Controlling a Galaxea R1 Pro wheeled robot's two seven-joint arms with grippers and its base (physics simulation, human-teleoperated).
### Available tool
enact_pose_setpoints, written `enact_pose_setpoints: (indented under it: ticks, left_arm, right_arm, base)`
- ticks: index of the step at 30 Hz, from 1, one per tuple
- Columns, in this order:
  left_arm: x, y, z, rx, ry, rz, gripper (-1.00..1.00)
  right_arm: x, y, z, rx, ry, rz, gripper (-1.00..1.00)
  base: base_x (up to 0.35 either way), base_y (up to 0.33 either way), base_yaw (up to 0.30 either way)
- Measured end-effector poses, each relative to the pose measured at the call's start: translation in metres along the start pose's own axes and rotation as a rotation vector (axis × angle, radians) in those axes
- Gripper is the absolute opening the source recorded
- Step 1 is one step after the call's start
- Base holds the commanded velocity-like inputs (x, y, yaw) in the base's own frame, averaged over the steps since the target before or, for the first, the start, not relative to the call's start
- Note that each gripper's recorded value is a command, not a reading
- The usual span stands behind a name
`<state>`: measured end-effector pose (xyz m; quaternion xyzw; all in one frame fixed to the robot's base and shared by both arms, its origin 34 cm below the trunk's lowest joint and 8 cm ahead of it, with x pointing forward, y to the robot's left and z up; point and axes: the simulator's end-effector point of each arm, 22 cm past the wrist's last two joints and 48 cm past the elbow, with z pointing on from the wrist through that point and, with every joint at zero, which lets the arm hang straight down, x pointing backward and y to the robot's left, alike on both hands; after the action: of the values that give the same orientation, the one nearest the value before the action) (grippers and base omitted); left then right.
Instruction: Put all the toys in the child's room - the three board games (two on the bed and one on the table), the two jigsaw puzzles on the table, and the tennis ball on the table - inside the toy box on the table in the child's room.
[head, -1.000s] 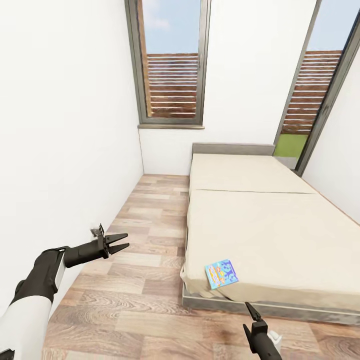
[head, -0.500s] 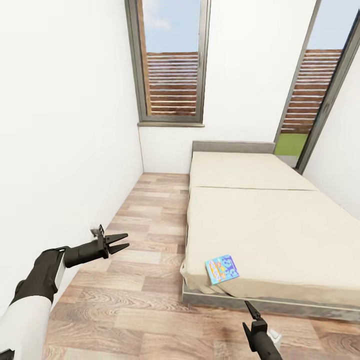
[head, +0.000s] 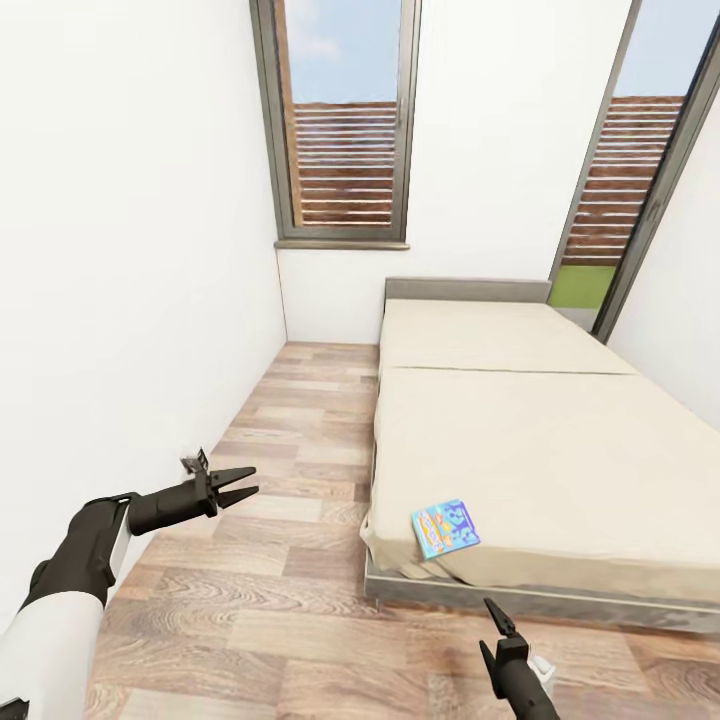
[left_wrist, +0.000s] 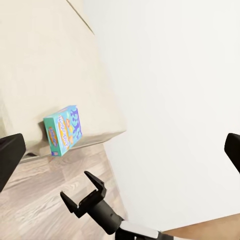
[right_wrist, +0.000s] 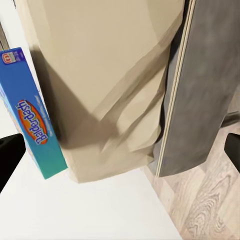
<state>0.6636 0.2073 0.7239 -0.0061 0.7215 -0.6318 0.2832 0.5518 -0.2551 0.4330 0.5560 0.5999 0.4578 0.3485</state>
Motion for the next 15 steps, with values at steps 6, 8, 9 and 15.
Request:
enact_pose_setpoints:
  ticks: [6,8,9,15]
  left_arm:
    - [0.002,0.003,-0.001,0.002,-0.002,0.002,1.0]
    - [0.001,0.003,-0.001,0.002,-0.003,0.002,1.0]
    - [0.001,0.003,-0.001,0.003,-0.004,0.003,1.0]
    - [0.0,0.003,-0.002,0.003,-0.009,0.004,1.0]
  right_arm:
    - [0.016,-0.004,0.006,0.001,-0.009,-0.004,1.0]
    - [0.02,-0.001,0.01,-0.003,-0.002,-0.011,1.0]
    - [0.023,0.001,0.012,-0.006,0.006,-0.02,1.0]
    - [0.053,0.008,0.021,-0.01,0.115,-0.117,1.0]
  base:
    - [0.0,0.0,0.0]
    - [0.0,0.0,0.0]
    - [0.0,0.0,0.0]
    - [0.0,0.0,0.0]
